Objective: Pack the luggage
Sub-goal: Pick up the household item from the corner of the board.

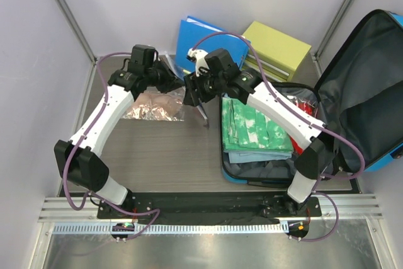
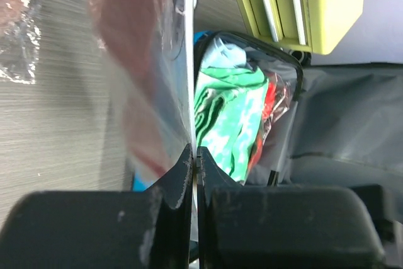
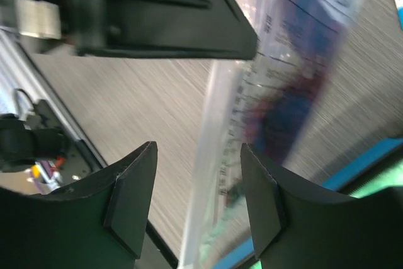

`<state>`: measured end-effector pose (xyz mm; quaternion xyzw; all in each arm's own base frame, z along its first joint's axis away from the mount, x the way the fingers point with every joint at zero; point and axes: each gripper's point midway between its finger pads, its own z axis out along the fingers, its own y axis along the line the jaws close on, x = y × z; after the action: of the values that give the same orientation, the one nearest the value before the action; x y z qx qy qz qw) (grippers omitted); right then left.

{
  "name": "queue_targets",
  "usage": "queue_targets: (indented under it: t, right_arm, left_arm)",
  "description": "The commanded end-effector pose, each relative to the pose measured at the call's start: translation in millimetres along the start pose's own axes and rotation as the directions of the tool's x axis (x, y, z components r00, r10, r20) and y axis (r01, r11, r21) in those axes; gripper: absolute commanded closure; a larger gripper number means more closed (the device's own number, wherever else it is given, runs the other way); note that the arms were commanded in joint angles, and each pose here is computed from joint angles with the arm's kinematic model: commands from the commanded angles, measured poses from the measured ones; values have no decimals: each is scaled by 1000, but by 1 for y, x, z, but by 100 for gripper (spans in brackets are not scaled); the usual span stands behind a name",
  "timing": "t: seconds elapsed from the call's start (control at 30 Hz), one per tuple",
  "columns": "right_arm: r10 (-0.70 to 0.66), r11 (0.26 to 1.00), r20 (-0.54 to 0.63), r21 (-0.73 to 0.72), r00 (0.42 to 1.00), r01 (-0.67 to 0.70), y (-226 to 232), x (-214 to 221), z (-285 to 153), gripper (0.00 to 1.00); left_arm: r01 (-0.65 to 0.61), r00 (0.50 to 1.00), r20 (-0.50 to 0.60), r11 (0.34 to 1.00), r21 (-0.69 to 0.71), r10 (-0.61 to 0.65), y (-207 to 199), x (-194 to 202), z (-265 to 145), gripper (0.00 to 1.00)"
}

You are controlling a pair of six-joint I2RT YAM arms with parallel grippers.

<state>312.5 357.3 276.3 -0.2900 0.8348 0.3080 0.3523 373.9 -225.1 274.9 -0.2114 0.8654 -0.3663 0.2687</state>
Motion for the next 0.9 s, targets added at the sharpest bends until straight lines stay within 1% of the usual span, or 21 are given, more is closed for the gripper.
queue_targets:
  t: [0.0,0.03,0.13,0.23,0.27,0.33,0.37,0.43,0.47,0.5,0.53,0.63,0.67,0.7,0.73,0.77,0.8,0.87]
  right_arm:
    - [-106,994,52,42,993,104,4,-23,-13,39]
    - [-119,993,42,30,992,118,10,-20,-11,39]
    - [-129,991,15,44,992,128,10,-14,-1,38]
    - [-130,990,-18,58,991,131,6,-5,9,41]
    - [-130,989,-36,60,991,132,3,0,15,49]
    - [-135,988,-56,68,989,139,0,4,21,58]
    - [-136,987,-65,79,989,141,-4,6,24,69]
    - [-135,982,-69,125,988,143,-12,5,23,81]
    - [-138,979,-69,140,988,146,-14,4,22,92]
    - [-139,975,-64,165,988,148,-18,2,19,97]
    - [-140,972,-66,180,988,150,-20,2,16,99]
    - [-155,964,-51,210,987,162,-23,-4,0,99]
    - [-155,964,-48,211,987,161,-22,-4,-4,99]
    - [-159,954,-32,251,987,162,-27,-9,-16,99]
    - [-161,952,-29,258,986,163,-27,-10,-21,99]
    - [-162,951,-29,263,986,164,-28,-9,-24,99]
    - [-163,951,-20,262,986,163,-25,-11,-32,99]
    - [-157,957,-9,247,988,155,-20,-12,-40,99]
  left_arm:
    - [-3,997,74,1000,29,1,-17,-10,-17,100]
    - [-2,997,72,1000,26,0,-16,-10,-16,100]
    - [-4,997,71,999,38,2,-21,-8,-16,100]
    - [-8,997,71,999,47,5,-26,-8,-17,100]
    - [-9,998,68,999,50,6,-27,-7,-17,100]
    - [-9,998,55,998,56,6,-28,-4,-16,100]
    - [-6,999,52,998,62,2,-29,-4,-17,100]
    - [2,999,32,997,72,-4,-29,1,-17,100]
    - [0,999,36,996,90,-3,-33,1,-21,100]
    - [8,999,35,995,98,-12,-34,1,-22,100]
    - [11,999,30,995,101,-15,-33,3,-22,92]
    - [11,999,39,993,121,-15,-35,4,-26,80]
    - [11,999,39,993,121,-15,-34,4,-25,80]
    - [11,999,37,993,119,-16,-33,5,-25,80]
    - [10,999,34,992,124,-15,-33,6,-26,89]
    - [12,999,32,992,125,-16,-33,6,-25,94]
    - [11,999,31,992,122,-15,-32,7,-24,96]
    - [4,1000,27,992,123,-8,-32,7,-23,86]
